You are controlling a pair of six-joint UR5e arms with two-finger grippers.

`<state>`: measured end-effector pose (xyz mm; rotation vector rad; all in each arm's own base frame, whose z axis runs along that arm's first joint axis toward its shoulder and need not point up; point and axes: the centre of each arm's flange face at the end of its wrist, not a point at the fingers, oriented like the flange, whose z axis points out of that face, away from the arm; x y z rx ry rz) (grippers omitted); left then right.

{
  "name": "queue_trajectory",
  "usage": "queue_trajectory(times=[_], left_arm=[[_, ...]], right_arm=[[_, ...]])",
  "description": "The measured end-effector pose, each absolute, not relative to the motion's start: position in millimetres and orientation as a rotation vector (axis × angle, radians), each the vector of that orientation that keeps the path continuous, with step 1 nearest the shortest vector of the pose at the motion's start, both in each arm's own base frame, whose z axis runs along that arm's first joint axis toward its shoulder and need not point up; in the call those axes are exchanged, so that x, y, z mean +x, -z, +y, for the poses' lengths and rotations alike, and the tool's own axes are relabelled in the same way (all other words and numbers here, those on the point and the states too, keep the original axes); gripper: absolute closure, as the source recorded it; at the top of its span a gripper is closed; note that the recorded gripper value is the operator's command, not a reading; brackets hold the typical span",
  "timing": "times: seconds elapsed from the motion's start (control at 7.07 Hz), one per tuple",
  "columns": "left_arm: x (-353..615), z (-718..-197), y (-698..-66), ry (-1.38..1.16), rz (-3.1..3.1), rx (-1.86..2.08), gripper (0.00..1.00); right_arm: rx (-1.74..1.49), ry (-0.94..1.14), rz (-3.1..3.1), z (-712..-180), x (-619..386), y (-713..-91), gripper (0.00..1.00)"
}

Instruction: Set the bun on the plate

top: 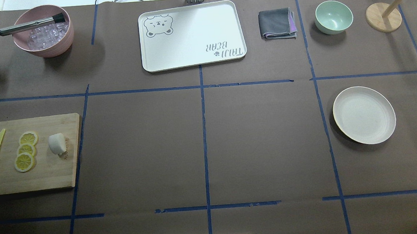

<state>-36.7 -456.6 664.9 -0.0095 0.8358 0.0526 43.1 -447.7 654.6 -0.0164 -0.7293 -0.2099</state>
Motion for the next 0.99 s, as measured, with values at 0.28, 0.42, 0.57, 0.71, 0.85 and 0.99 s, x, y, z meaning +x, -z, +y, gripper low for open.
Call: queue_trajectory(times=[0.28,0.42,0.57,0.71,0.85,0.99], left_arm=[[-36.3,-458.4,-666.0,-0.054,0.833,-0.01,0.0],[-36.2,-458.8,-666.3,-0.054,0.833,-0.011,0.0],[-36.0,-458.9,-666.5,-0.054,0.834,-0.012,0.0],[-35.9,-459.1,-666.4,-0.054,0.835,-0.012,0.0],[-35.9,-459.2,-665.9,-0.055,0.836,-0.011,0.0],[-35.8,-459.3,-665.2,-0.055,0.837,-0.01,0.0]], right_arm=[[-0.008,0.215,-0.732,-451.0,41.8,-650.5,0.0],[0.009,0.233,-0.733,-457.0,36.0,-642.9,0.0],[0.046,0.265,-0.733,-466.2,20.9,-631.7,0.0],[0.084,0.274,-0.744,-474.1,-2.1,-621.0,0.0],[0.104,0.248,-0.766,-478.8,-33.0,-612.0,0.0],[0.115,0.212,-0.793,-479.8,-65.7,-607.3,0.01]])
